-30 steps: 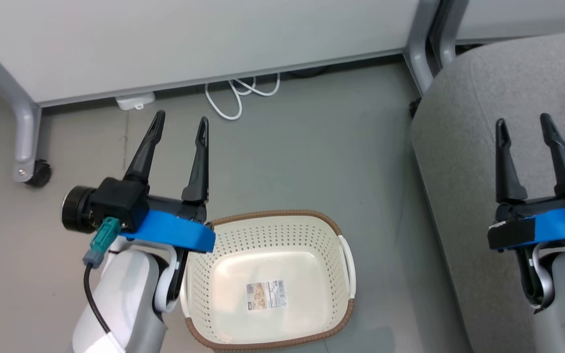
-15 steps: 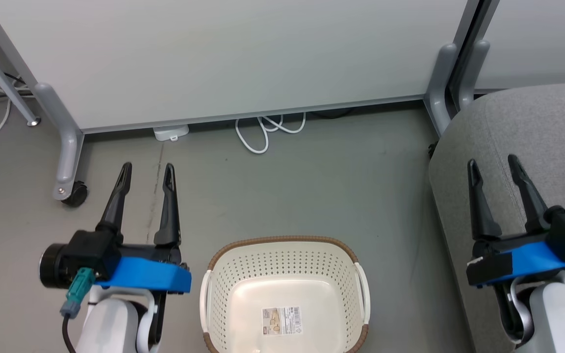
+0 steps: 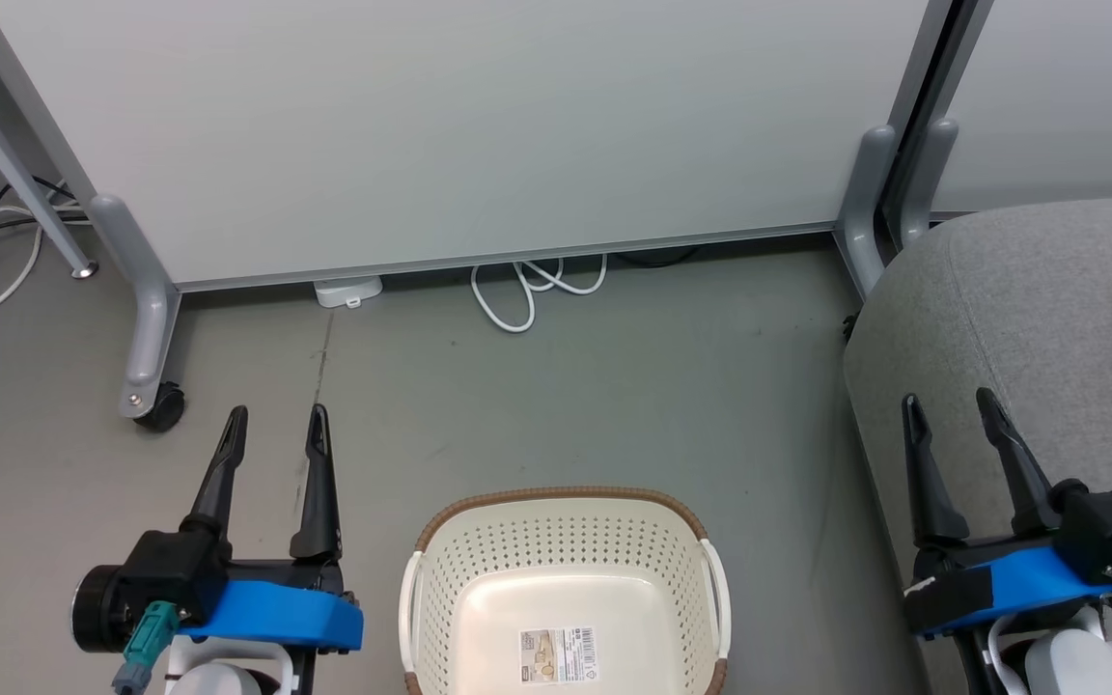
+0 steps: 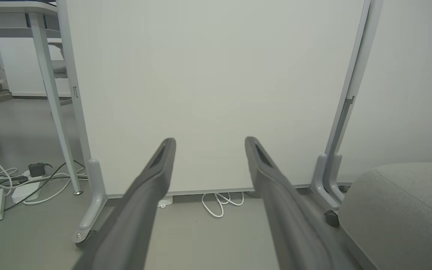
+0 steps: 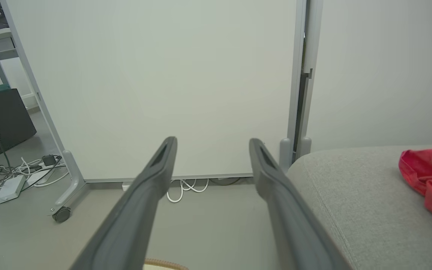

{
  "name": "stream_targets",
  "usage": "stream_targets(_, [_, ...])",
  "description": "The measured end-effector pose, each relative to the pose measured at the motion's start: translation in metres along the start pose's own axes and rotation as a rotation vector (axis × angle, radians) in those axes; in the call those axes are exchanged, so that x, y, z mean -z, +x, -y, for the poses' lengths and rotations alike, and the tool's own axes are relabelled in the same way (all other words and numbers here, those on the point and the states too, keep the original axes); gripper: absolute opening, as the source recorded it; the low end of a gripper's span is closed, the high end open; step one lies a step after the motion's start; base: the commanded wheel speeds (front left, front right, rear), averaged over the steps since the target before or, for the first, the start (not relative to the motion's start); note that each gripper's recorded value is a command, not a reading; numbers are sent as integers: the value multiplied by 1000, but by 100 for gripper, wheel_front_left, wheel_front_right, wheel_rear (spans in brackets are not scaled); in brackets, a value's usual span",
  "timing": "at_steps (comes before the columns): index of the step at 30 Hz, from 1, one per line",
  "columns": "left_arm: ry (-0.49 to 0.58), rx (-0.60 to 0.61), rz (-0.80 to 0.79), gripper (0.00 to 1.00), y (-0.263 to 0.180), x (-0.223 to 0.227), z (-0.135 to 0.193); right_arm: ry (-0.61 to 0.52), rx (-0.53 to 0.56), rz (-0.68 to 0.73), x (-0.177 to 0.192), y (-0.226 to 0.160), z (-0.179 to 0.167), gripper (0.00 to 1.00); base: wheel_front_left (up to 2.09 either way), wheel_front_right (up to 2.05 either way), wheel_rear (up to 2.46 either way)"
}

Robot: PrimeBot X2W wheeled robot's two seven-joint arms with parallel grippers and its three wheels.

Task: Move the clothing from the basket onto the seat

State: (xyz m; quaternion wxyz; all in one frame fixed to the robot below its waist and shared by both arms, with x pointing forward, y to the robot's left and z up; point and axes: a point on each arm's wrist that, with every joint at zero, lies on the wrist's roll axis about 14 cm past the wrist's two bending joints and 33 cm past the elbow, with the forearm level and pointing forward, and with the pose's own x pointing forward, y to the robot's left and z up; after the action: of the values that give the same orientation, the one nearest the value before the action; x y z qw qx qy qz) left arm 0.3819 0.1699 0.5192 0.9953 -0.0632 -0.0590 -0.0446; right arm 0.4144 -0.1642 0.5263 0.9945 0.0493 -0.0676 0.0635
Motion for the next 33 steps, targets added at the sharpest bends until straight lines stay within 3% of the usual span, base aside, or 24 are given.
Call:
stream_targets(32, [-18, -1, -31, 100, -13, 9, 2, 43, 21, -29, 10, -16, -3, 100, 0, 0, 0])
stream_targets(33, [-18, 0, -32, 0, -13, 9, 3, 44, 22, -28, 10, -17, -3, 0, 0, 0, 0])
